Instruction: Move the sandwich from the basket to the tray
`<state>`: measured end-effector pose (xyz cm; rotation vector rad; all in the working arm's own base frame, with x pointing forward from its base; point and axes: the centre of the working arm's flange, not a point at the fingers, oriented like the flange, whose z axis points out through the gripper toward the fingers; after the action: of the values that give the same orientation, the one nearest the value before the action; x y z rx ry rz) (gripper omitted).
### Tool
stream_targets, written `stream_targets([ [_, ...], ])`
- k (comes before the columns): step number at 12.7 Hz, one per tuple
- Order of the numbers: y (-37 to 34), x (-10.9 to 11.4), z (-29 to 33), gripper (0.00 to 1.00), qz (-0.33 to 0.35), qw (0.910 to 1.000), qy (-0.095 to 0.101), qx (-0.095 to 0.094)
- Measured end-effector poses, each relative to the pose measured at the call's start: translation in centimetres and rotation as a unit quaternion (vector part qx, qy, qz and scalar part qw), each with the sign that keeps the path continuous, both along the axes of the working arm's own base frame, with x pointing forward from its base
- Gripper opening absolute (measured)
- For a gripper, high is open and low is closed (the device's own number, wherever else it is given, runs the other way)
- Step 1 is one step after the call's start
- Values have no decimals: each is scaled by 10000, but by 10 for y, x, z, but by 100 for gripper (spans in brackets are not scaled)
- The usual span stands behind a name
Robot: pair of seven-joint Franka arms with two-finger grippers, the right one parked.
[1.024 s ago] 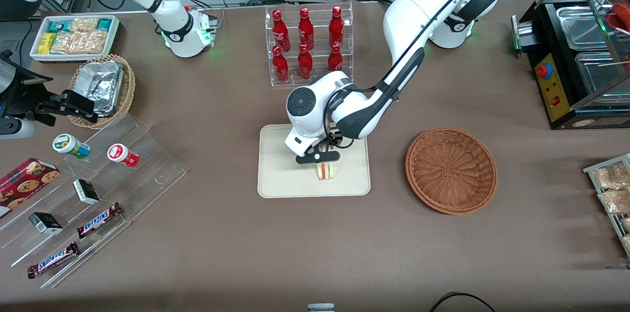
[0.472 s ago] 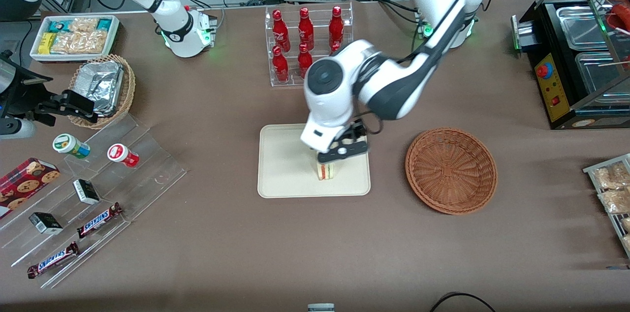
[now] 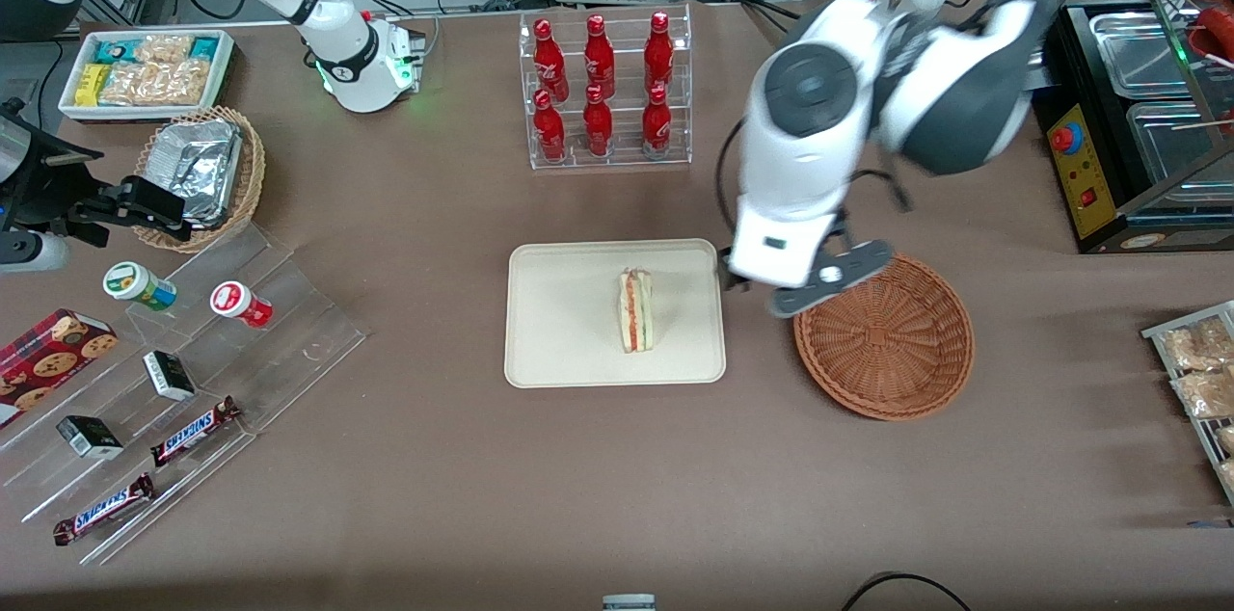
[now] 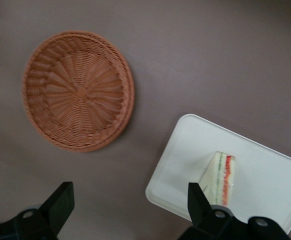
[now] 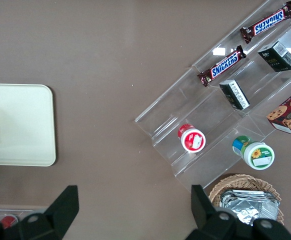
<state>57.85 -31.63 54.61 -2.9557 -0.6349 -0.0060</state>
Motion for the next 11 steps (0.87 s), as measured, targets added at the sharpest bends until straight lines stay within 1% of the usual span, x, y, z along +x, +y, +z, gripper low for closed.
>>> stream_targets([
  [2,54,4,27,100,-129,9997,224,-48],
  [3,79,6,37,100,-187,9994,297,-68],
  [5,122,6,54,100,-327,9982,468,-180],
  [6,142,5,61,100,-424,9973,535,-253],
  [8,180,1,72,100,-675,9954,608,-319],
  [10,216,-8,81,100,-1011,9912,737,-427],
  [11,231,-13,84,100,-1141,9895,773,-443],
])
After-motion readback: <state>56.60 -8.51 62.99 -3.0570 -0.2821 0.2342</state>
